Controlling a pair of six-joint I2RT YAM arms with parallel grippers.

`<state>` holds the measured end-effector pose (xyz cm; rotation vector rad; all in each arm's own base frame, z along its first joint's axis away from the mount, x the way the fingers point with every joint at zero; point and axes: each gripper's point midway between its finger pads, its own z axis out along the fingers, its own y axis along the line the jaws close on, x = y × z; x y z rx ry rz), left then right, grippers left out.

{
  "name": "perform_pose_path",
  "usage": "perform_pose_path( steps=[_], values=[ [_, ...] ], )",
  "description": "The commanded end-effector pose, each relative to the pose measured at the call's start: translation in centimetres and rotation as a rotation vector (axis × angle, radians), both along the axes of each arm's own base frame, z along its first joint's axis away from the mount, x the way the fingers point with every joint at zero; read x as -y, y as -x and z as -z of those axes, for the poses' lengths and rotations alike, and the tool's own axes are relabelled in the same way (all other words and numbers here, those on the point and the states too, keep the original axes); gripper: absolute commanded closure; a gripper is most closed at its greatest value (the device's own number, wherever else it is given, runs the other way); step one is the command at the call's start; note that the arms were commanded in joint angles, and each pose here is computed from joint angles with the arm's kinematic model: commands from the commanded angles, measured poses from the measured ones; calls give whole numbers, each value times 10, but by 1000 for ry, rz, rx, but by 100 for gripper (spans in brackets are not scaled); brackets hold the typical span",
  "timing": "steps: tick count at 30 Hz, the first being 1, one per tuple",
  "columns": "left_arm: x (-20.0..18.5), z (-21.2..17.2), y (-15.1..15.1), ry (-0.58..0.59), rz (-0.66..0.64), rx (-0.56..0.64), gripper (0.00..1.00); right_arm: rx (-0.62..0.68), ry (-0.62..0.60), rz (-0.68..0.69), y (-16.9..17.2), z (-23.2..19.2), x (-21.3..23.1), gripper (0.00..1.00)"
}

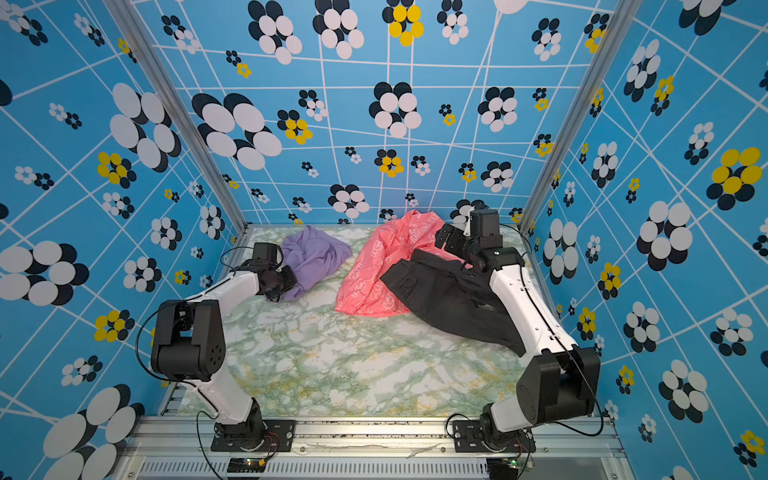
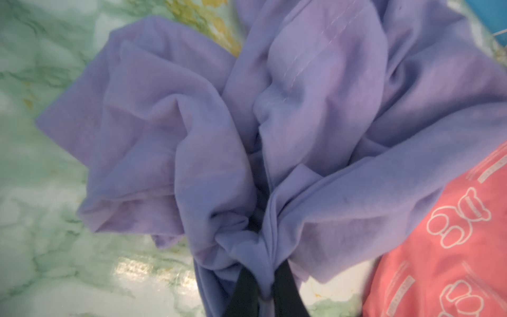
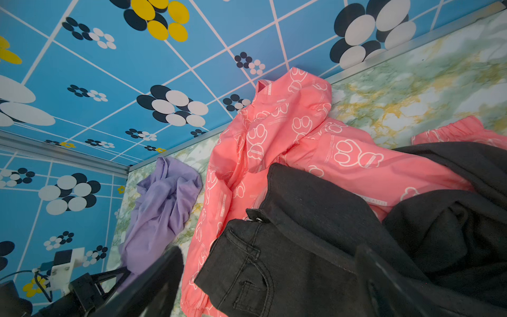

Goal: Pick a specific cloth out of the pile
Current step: 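Lower the lavender shirt onto the table and open the left gripper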

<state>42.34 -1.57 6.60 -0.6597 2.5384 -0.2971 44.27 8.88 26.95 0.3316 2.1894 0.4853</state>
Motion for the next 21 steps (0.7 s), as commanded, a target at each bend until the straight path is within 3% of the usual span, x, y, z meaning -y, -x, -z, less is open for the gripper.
perform_pose_path(
  steps=[1, 7, 11, 15, 16, 21],
  values=[
    [6, 5, 13, 15, -24, -9, 100, -18, -30, -6, -3, 9, -3, 1],
    [15, 44, 41, 23, -9, -156, 96, -32, -42, -2, -3, 13, -3, 1],
    [22, 51, 44, 54, 0, -182, 88, -42, -50, 1, -1, 17, -4, 1],
    [25, 19, 25, 70, 4, -80, 60, -43, -50, 4, 1, 18, -3, 1],
    [24, 3, 16, 68, 1, -23, 49, -41, -50, 4, 2, 17, -3, 1],
    [16, -82, -19, 38, -35, 245, 21, -36, -45, 4, 1, 16, -2, 1]
  ],
)
